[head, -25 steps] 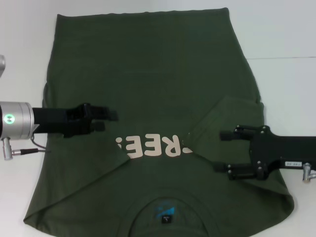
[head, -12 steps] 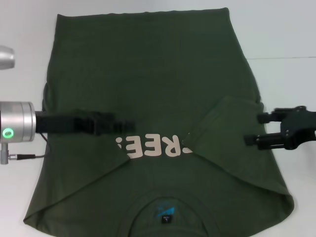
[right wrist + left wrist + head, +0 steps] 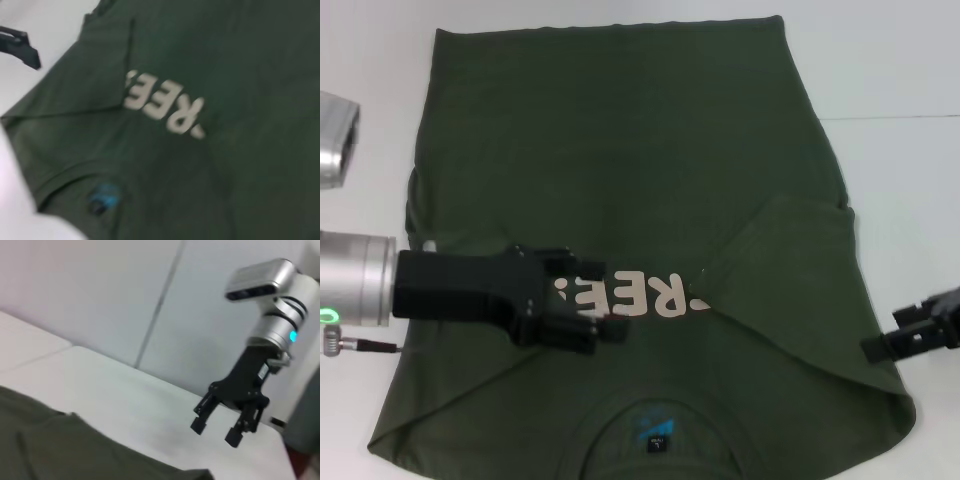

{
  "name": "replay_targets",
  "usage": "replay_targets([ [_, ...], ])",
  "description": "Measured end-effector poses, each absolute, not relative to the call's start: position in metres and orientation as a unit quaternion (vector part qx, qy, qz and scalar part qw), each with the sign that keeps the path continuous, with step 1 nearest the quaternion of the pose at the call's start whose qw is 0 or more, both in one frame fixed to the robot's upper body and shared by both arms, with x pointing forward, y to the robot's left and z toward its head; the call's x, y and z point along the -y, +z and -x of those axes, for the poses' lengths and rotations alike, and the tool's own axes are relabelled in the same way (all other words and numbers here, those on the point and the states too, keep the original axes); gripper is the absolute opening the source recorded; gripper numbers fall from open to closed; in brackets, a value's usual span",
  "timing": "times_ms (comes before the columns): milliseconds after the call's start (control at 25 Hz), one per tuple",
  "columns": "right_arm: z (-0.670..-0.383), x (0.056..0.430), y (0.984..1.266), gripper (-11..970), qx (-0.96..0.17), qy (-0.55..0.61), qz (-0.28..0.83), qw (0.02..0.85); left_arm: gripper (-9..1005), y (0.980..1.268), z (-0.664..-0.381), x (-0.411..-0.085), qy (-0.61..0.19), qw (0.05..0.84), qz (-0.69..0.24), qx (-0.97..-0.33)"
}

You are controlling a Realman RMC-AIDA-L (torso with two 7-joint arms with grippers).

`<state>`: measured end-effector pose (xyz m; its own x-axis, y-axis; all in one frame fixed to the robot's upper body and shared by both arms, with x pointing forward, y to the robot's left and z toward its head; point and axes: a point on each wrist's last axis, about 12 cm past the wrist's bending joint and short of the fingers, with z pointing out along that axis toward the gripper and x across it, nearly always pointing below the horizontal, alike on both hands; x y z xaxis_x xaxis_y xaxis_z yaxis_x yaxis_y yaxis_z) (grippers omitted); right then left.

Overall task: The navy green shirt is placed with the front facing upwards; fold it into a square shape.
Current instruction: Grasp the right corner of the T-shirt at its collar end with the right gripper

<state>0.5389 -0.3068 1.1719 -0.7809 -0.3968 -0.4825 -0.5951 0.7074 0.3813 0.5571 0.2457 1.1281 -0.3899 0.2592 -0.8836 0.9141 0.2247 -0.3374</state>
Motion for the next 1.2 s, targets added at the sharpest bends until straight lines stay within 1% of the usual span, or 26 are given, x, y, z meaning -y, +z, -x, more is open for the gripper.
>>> replay_targets([
  [160,-0.536,0.306,1.176,850,-0.913,0.277,0.259,0.149,931,1.128,-0.556,-0.237,-0.462,0.347,-0.443,-0.686],
  [320,-0.539,0.305,1.17,850,-0.938,0.222,0.246,0.101,929,1.127,-0.554,-0.231,-0.465,0.335,-0.46,-0.679],
  [440,-0.542,0.301,1.165,849,-0.947,0.194,0.244,0.08,927,1.126,-0.552,-0.227,-0.466,0.326,-0.468,-0.676],
  [800,-0.554,0.287,1.145,848,-0.956,0.149,0.246,0.057,922,1.121,-0.548,-0.224,-0.47,0.322,-0.469,-0.675],
  [1200,-0.56,0.276,1.136,848,-0.956,0.13,0.257,0.049,916,1.12,-0.549,-0.225,-0.467,0.325,-0.463,-0.68],
])
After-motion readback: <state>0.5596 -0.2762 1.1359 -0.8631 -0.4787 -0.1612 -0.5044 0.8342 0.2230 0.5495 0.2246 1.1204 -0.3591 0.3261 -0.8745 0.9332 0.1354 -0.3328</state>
